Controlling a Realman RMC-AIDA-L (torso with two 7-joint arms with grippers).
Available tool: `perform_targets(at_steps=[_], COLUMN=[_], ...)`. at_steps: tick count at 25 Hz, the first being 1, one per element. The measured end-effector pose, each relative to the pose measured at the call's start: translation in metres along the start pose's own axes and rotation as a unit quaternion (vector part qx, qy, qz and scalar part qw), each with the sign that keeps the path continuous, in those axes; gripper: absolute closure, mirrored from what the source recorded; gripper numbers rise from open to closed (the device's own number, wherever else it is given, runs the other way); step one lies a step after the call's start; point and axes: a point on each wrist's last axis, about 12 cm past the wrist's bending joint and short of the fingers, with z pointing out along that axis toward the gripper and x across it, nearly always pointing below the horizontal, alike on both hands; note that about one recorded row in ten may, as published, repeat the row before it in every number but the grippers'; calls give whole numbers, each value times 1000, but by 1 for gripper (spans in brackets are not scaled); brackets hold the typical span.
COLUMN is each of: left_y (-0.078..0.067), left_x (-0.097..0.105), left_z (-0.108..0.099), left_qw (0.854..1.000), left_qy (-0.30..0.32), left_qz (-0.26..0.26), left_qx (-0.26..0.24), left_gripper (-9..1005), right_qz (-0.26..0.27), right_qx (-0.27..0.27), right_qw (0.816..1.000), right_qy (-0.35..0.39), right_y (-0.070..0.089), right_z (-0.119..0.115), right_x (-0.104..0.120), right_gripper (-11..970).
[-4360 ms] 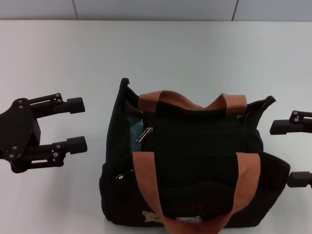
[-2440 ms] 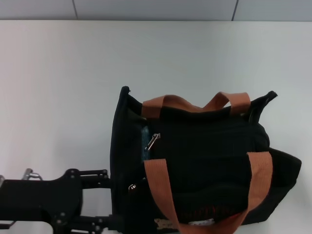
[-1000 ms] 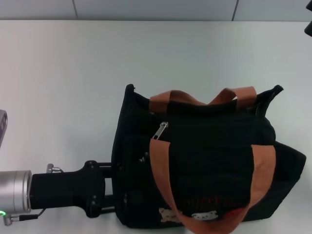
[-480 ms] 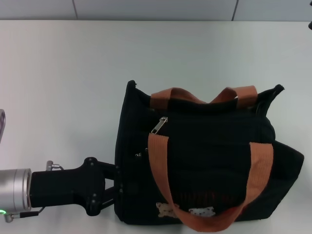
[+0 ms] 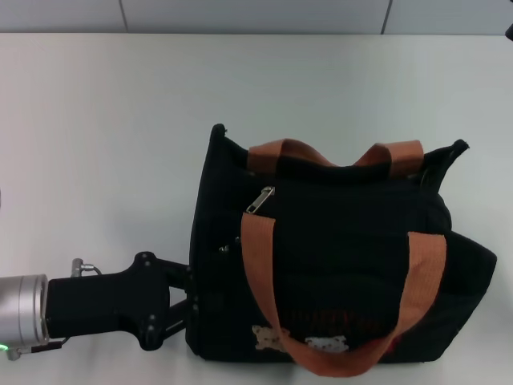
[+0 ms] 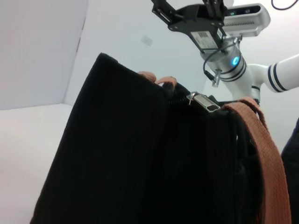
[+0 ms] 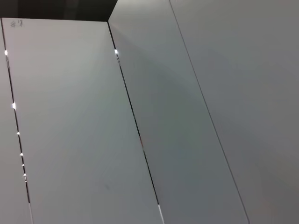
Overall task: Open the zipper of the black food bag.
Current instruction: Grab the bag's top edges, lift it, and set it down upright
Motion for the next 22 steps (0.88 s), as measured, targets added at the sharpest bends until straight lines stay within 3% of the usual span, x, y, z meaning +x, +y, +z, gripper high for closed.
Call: perform_targets(at_steps=[11,15,22], left_y=[6,9,13], left_x=[-5,-3,-4], left_z=[-3,-20,-28], left_qw=[999,994,991], left_qy=[-24,-58,-64], left_qz=[7,16,21], left_qx=[-31,-91,-115], left_gripper=[881,882,883], right_qz=[4,3,-5], right_qx=[27,38,52], right_qw=[1000,999,998], right_qy=[-6,-6,-17], right_y=[-1,1,5], right_z=[0,-4,-10], right_x=[8,12,18], right_gripper=[117,117,117])
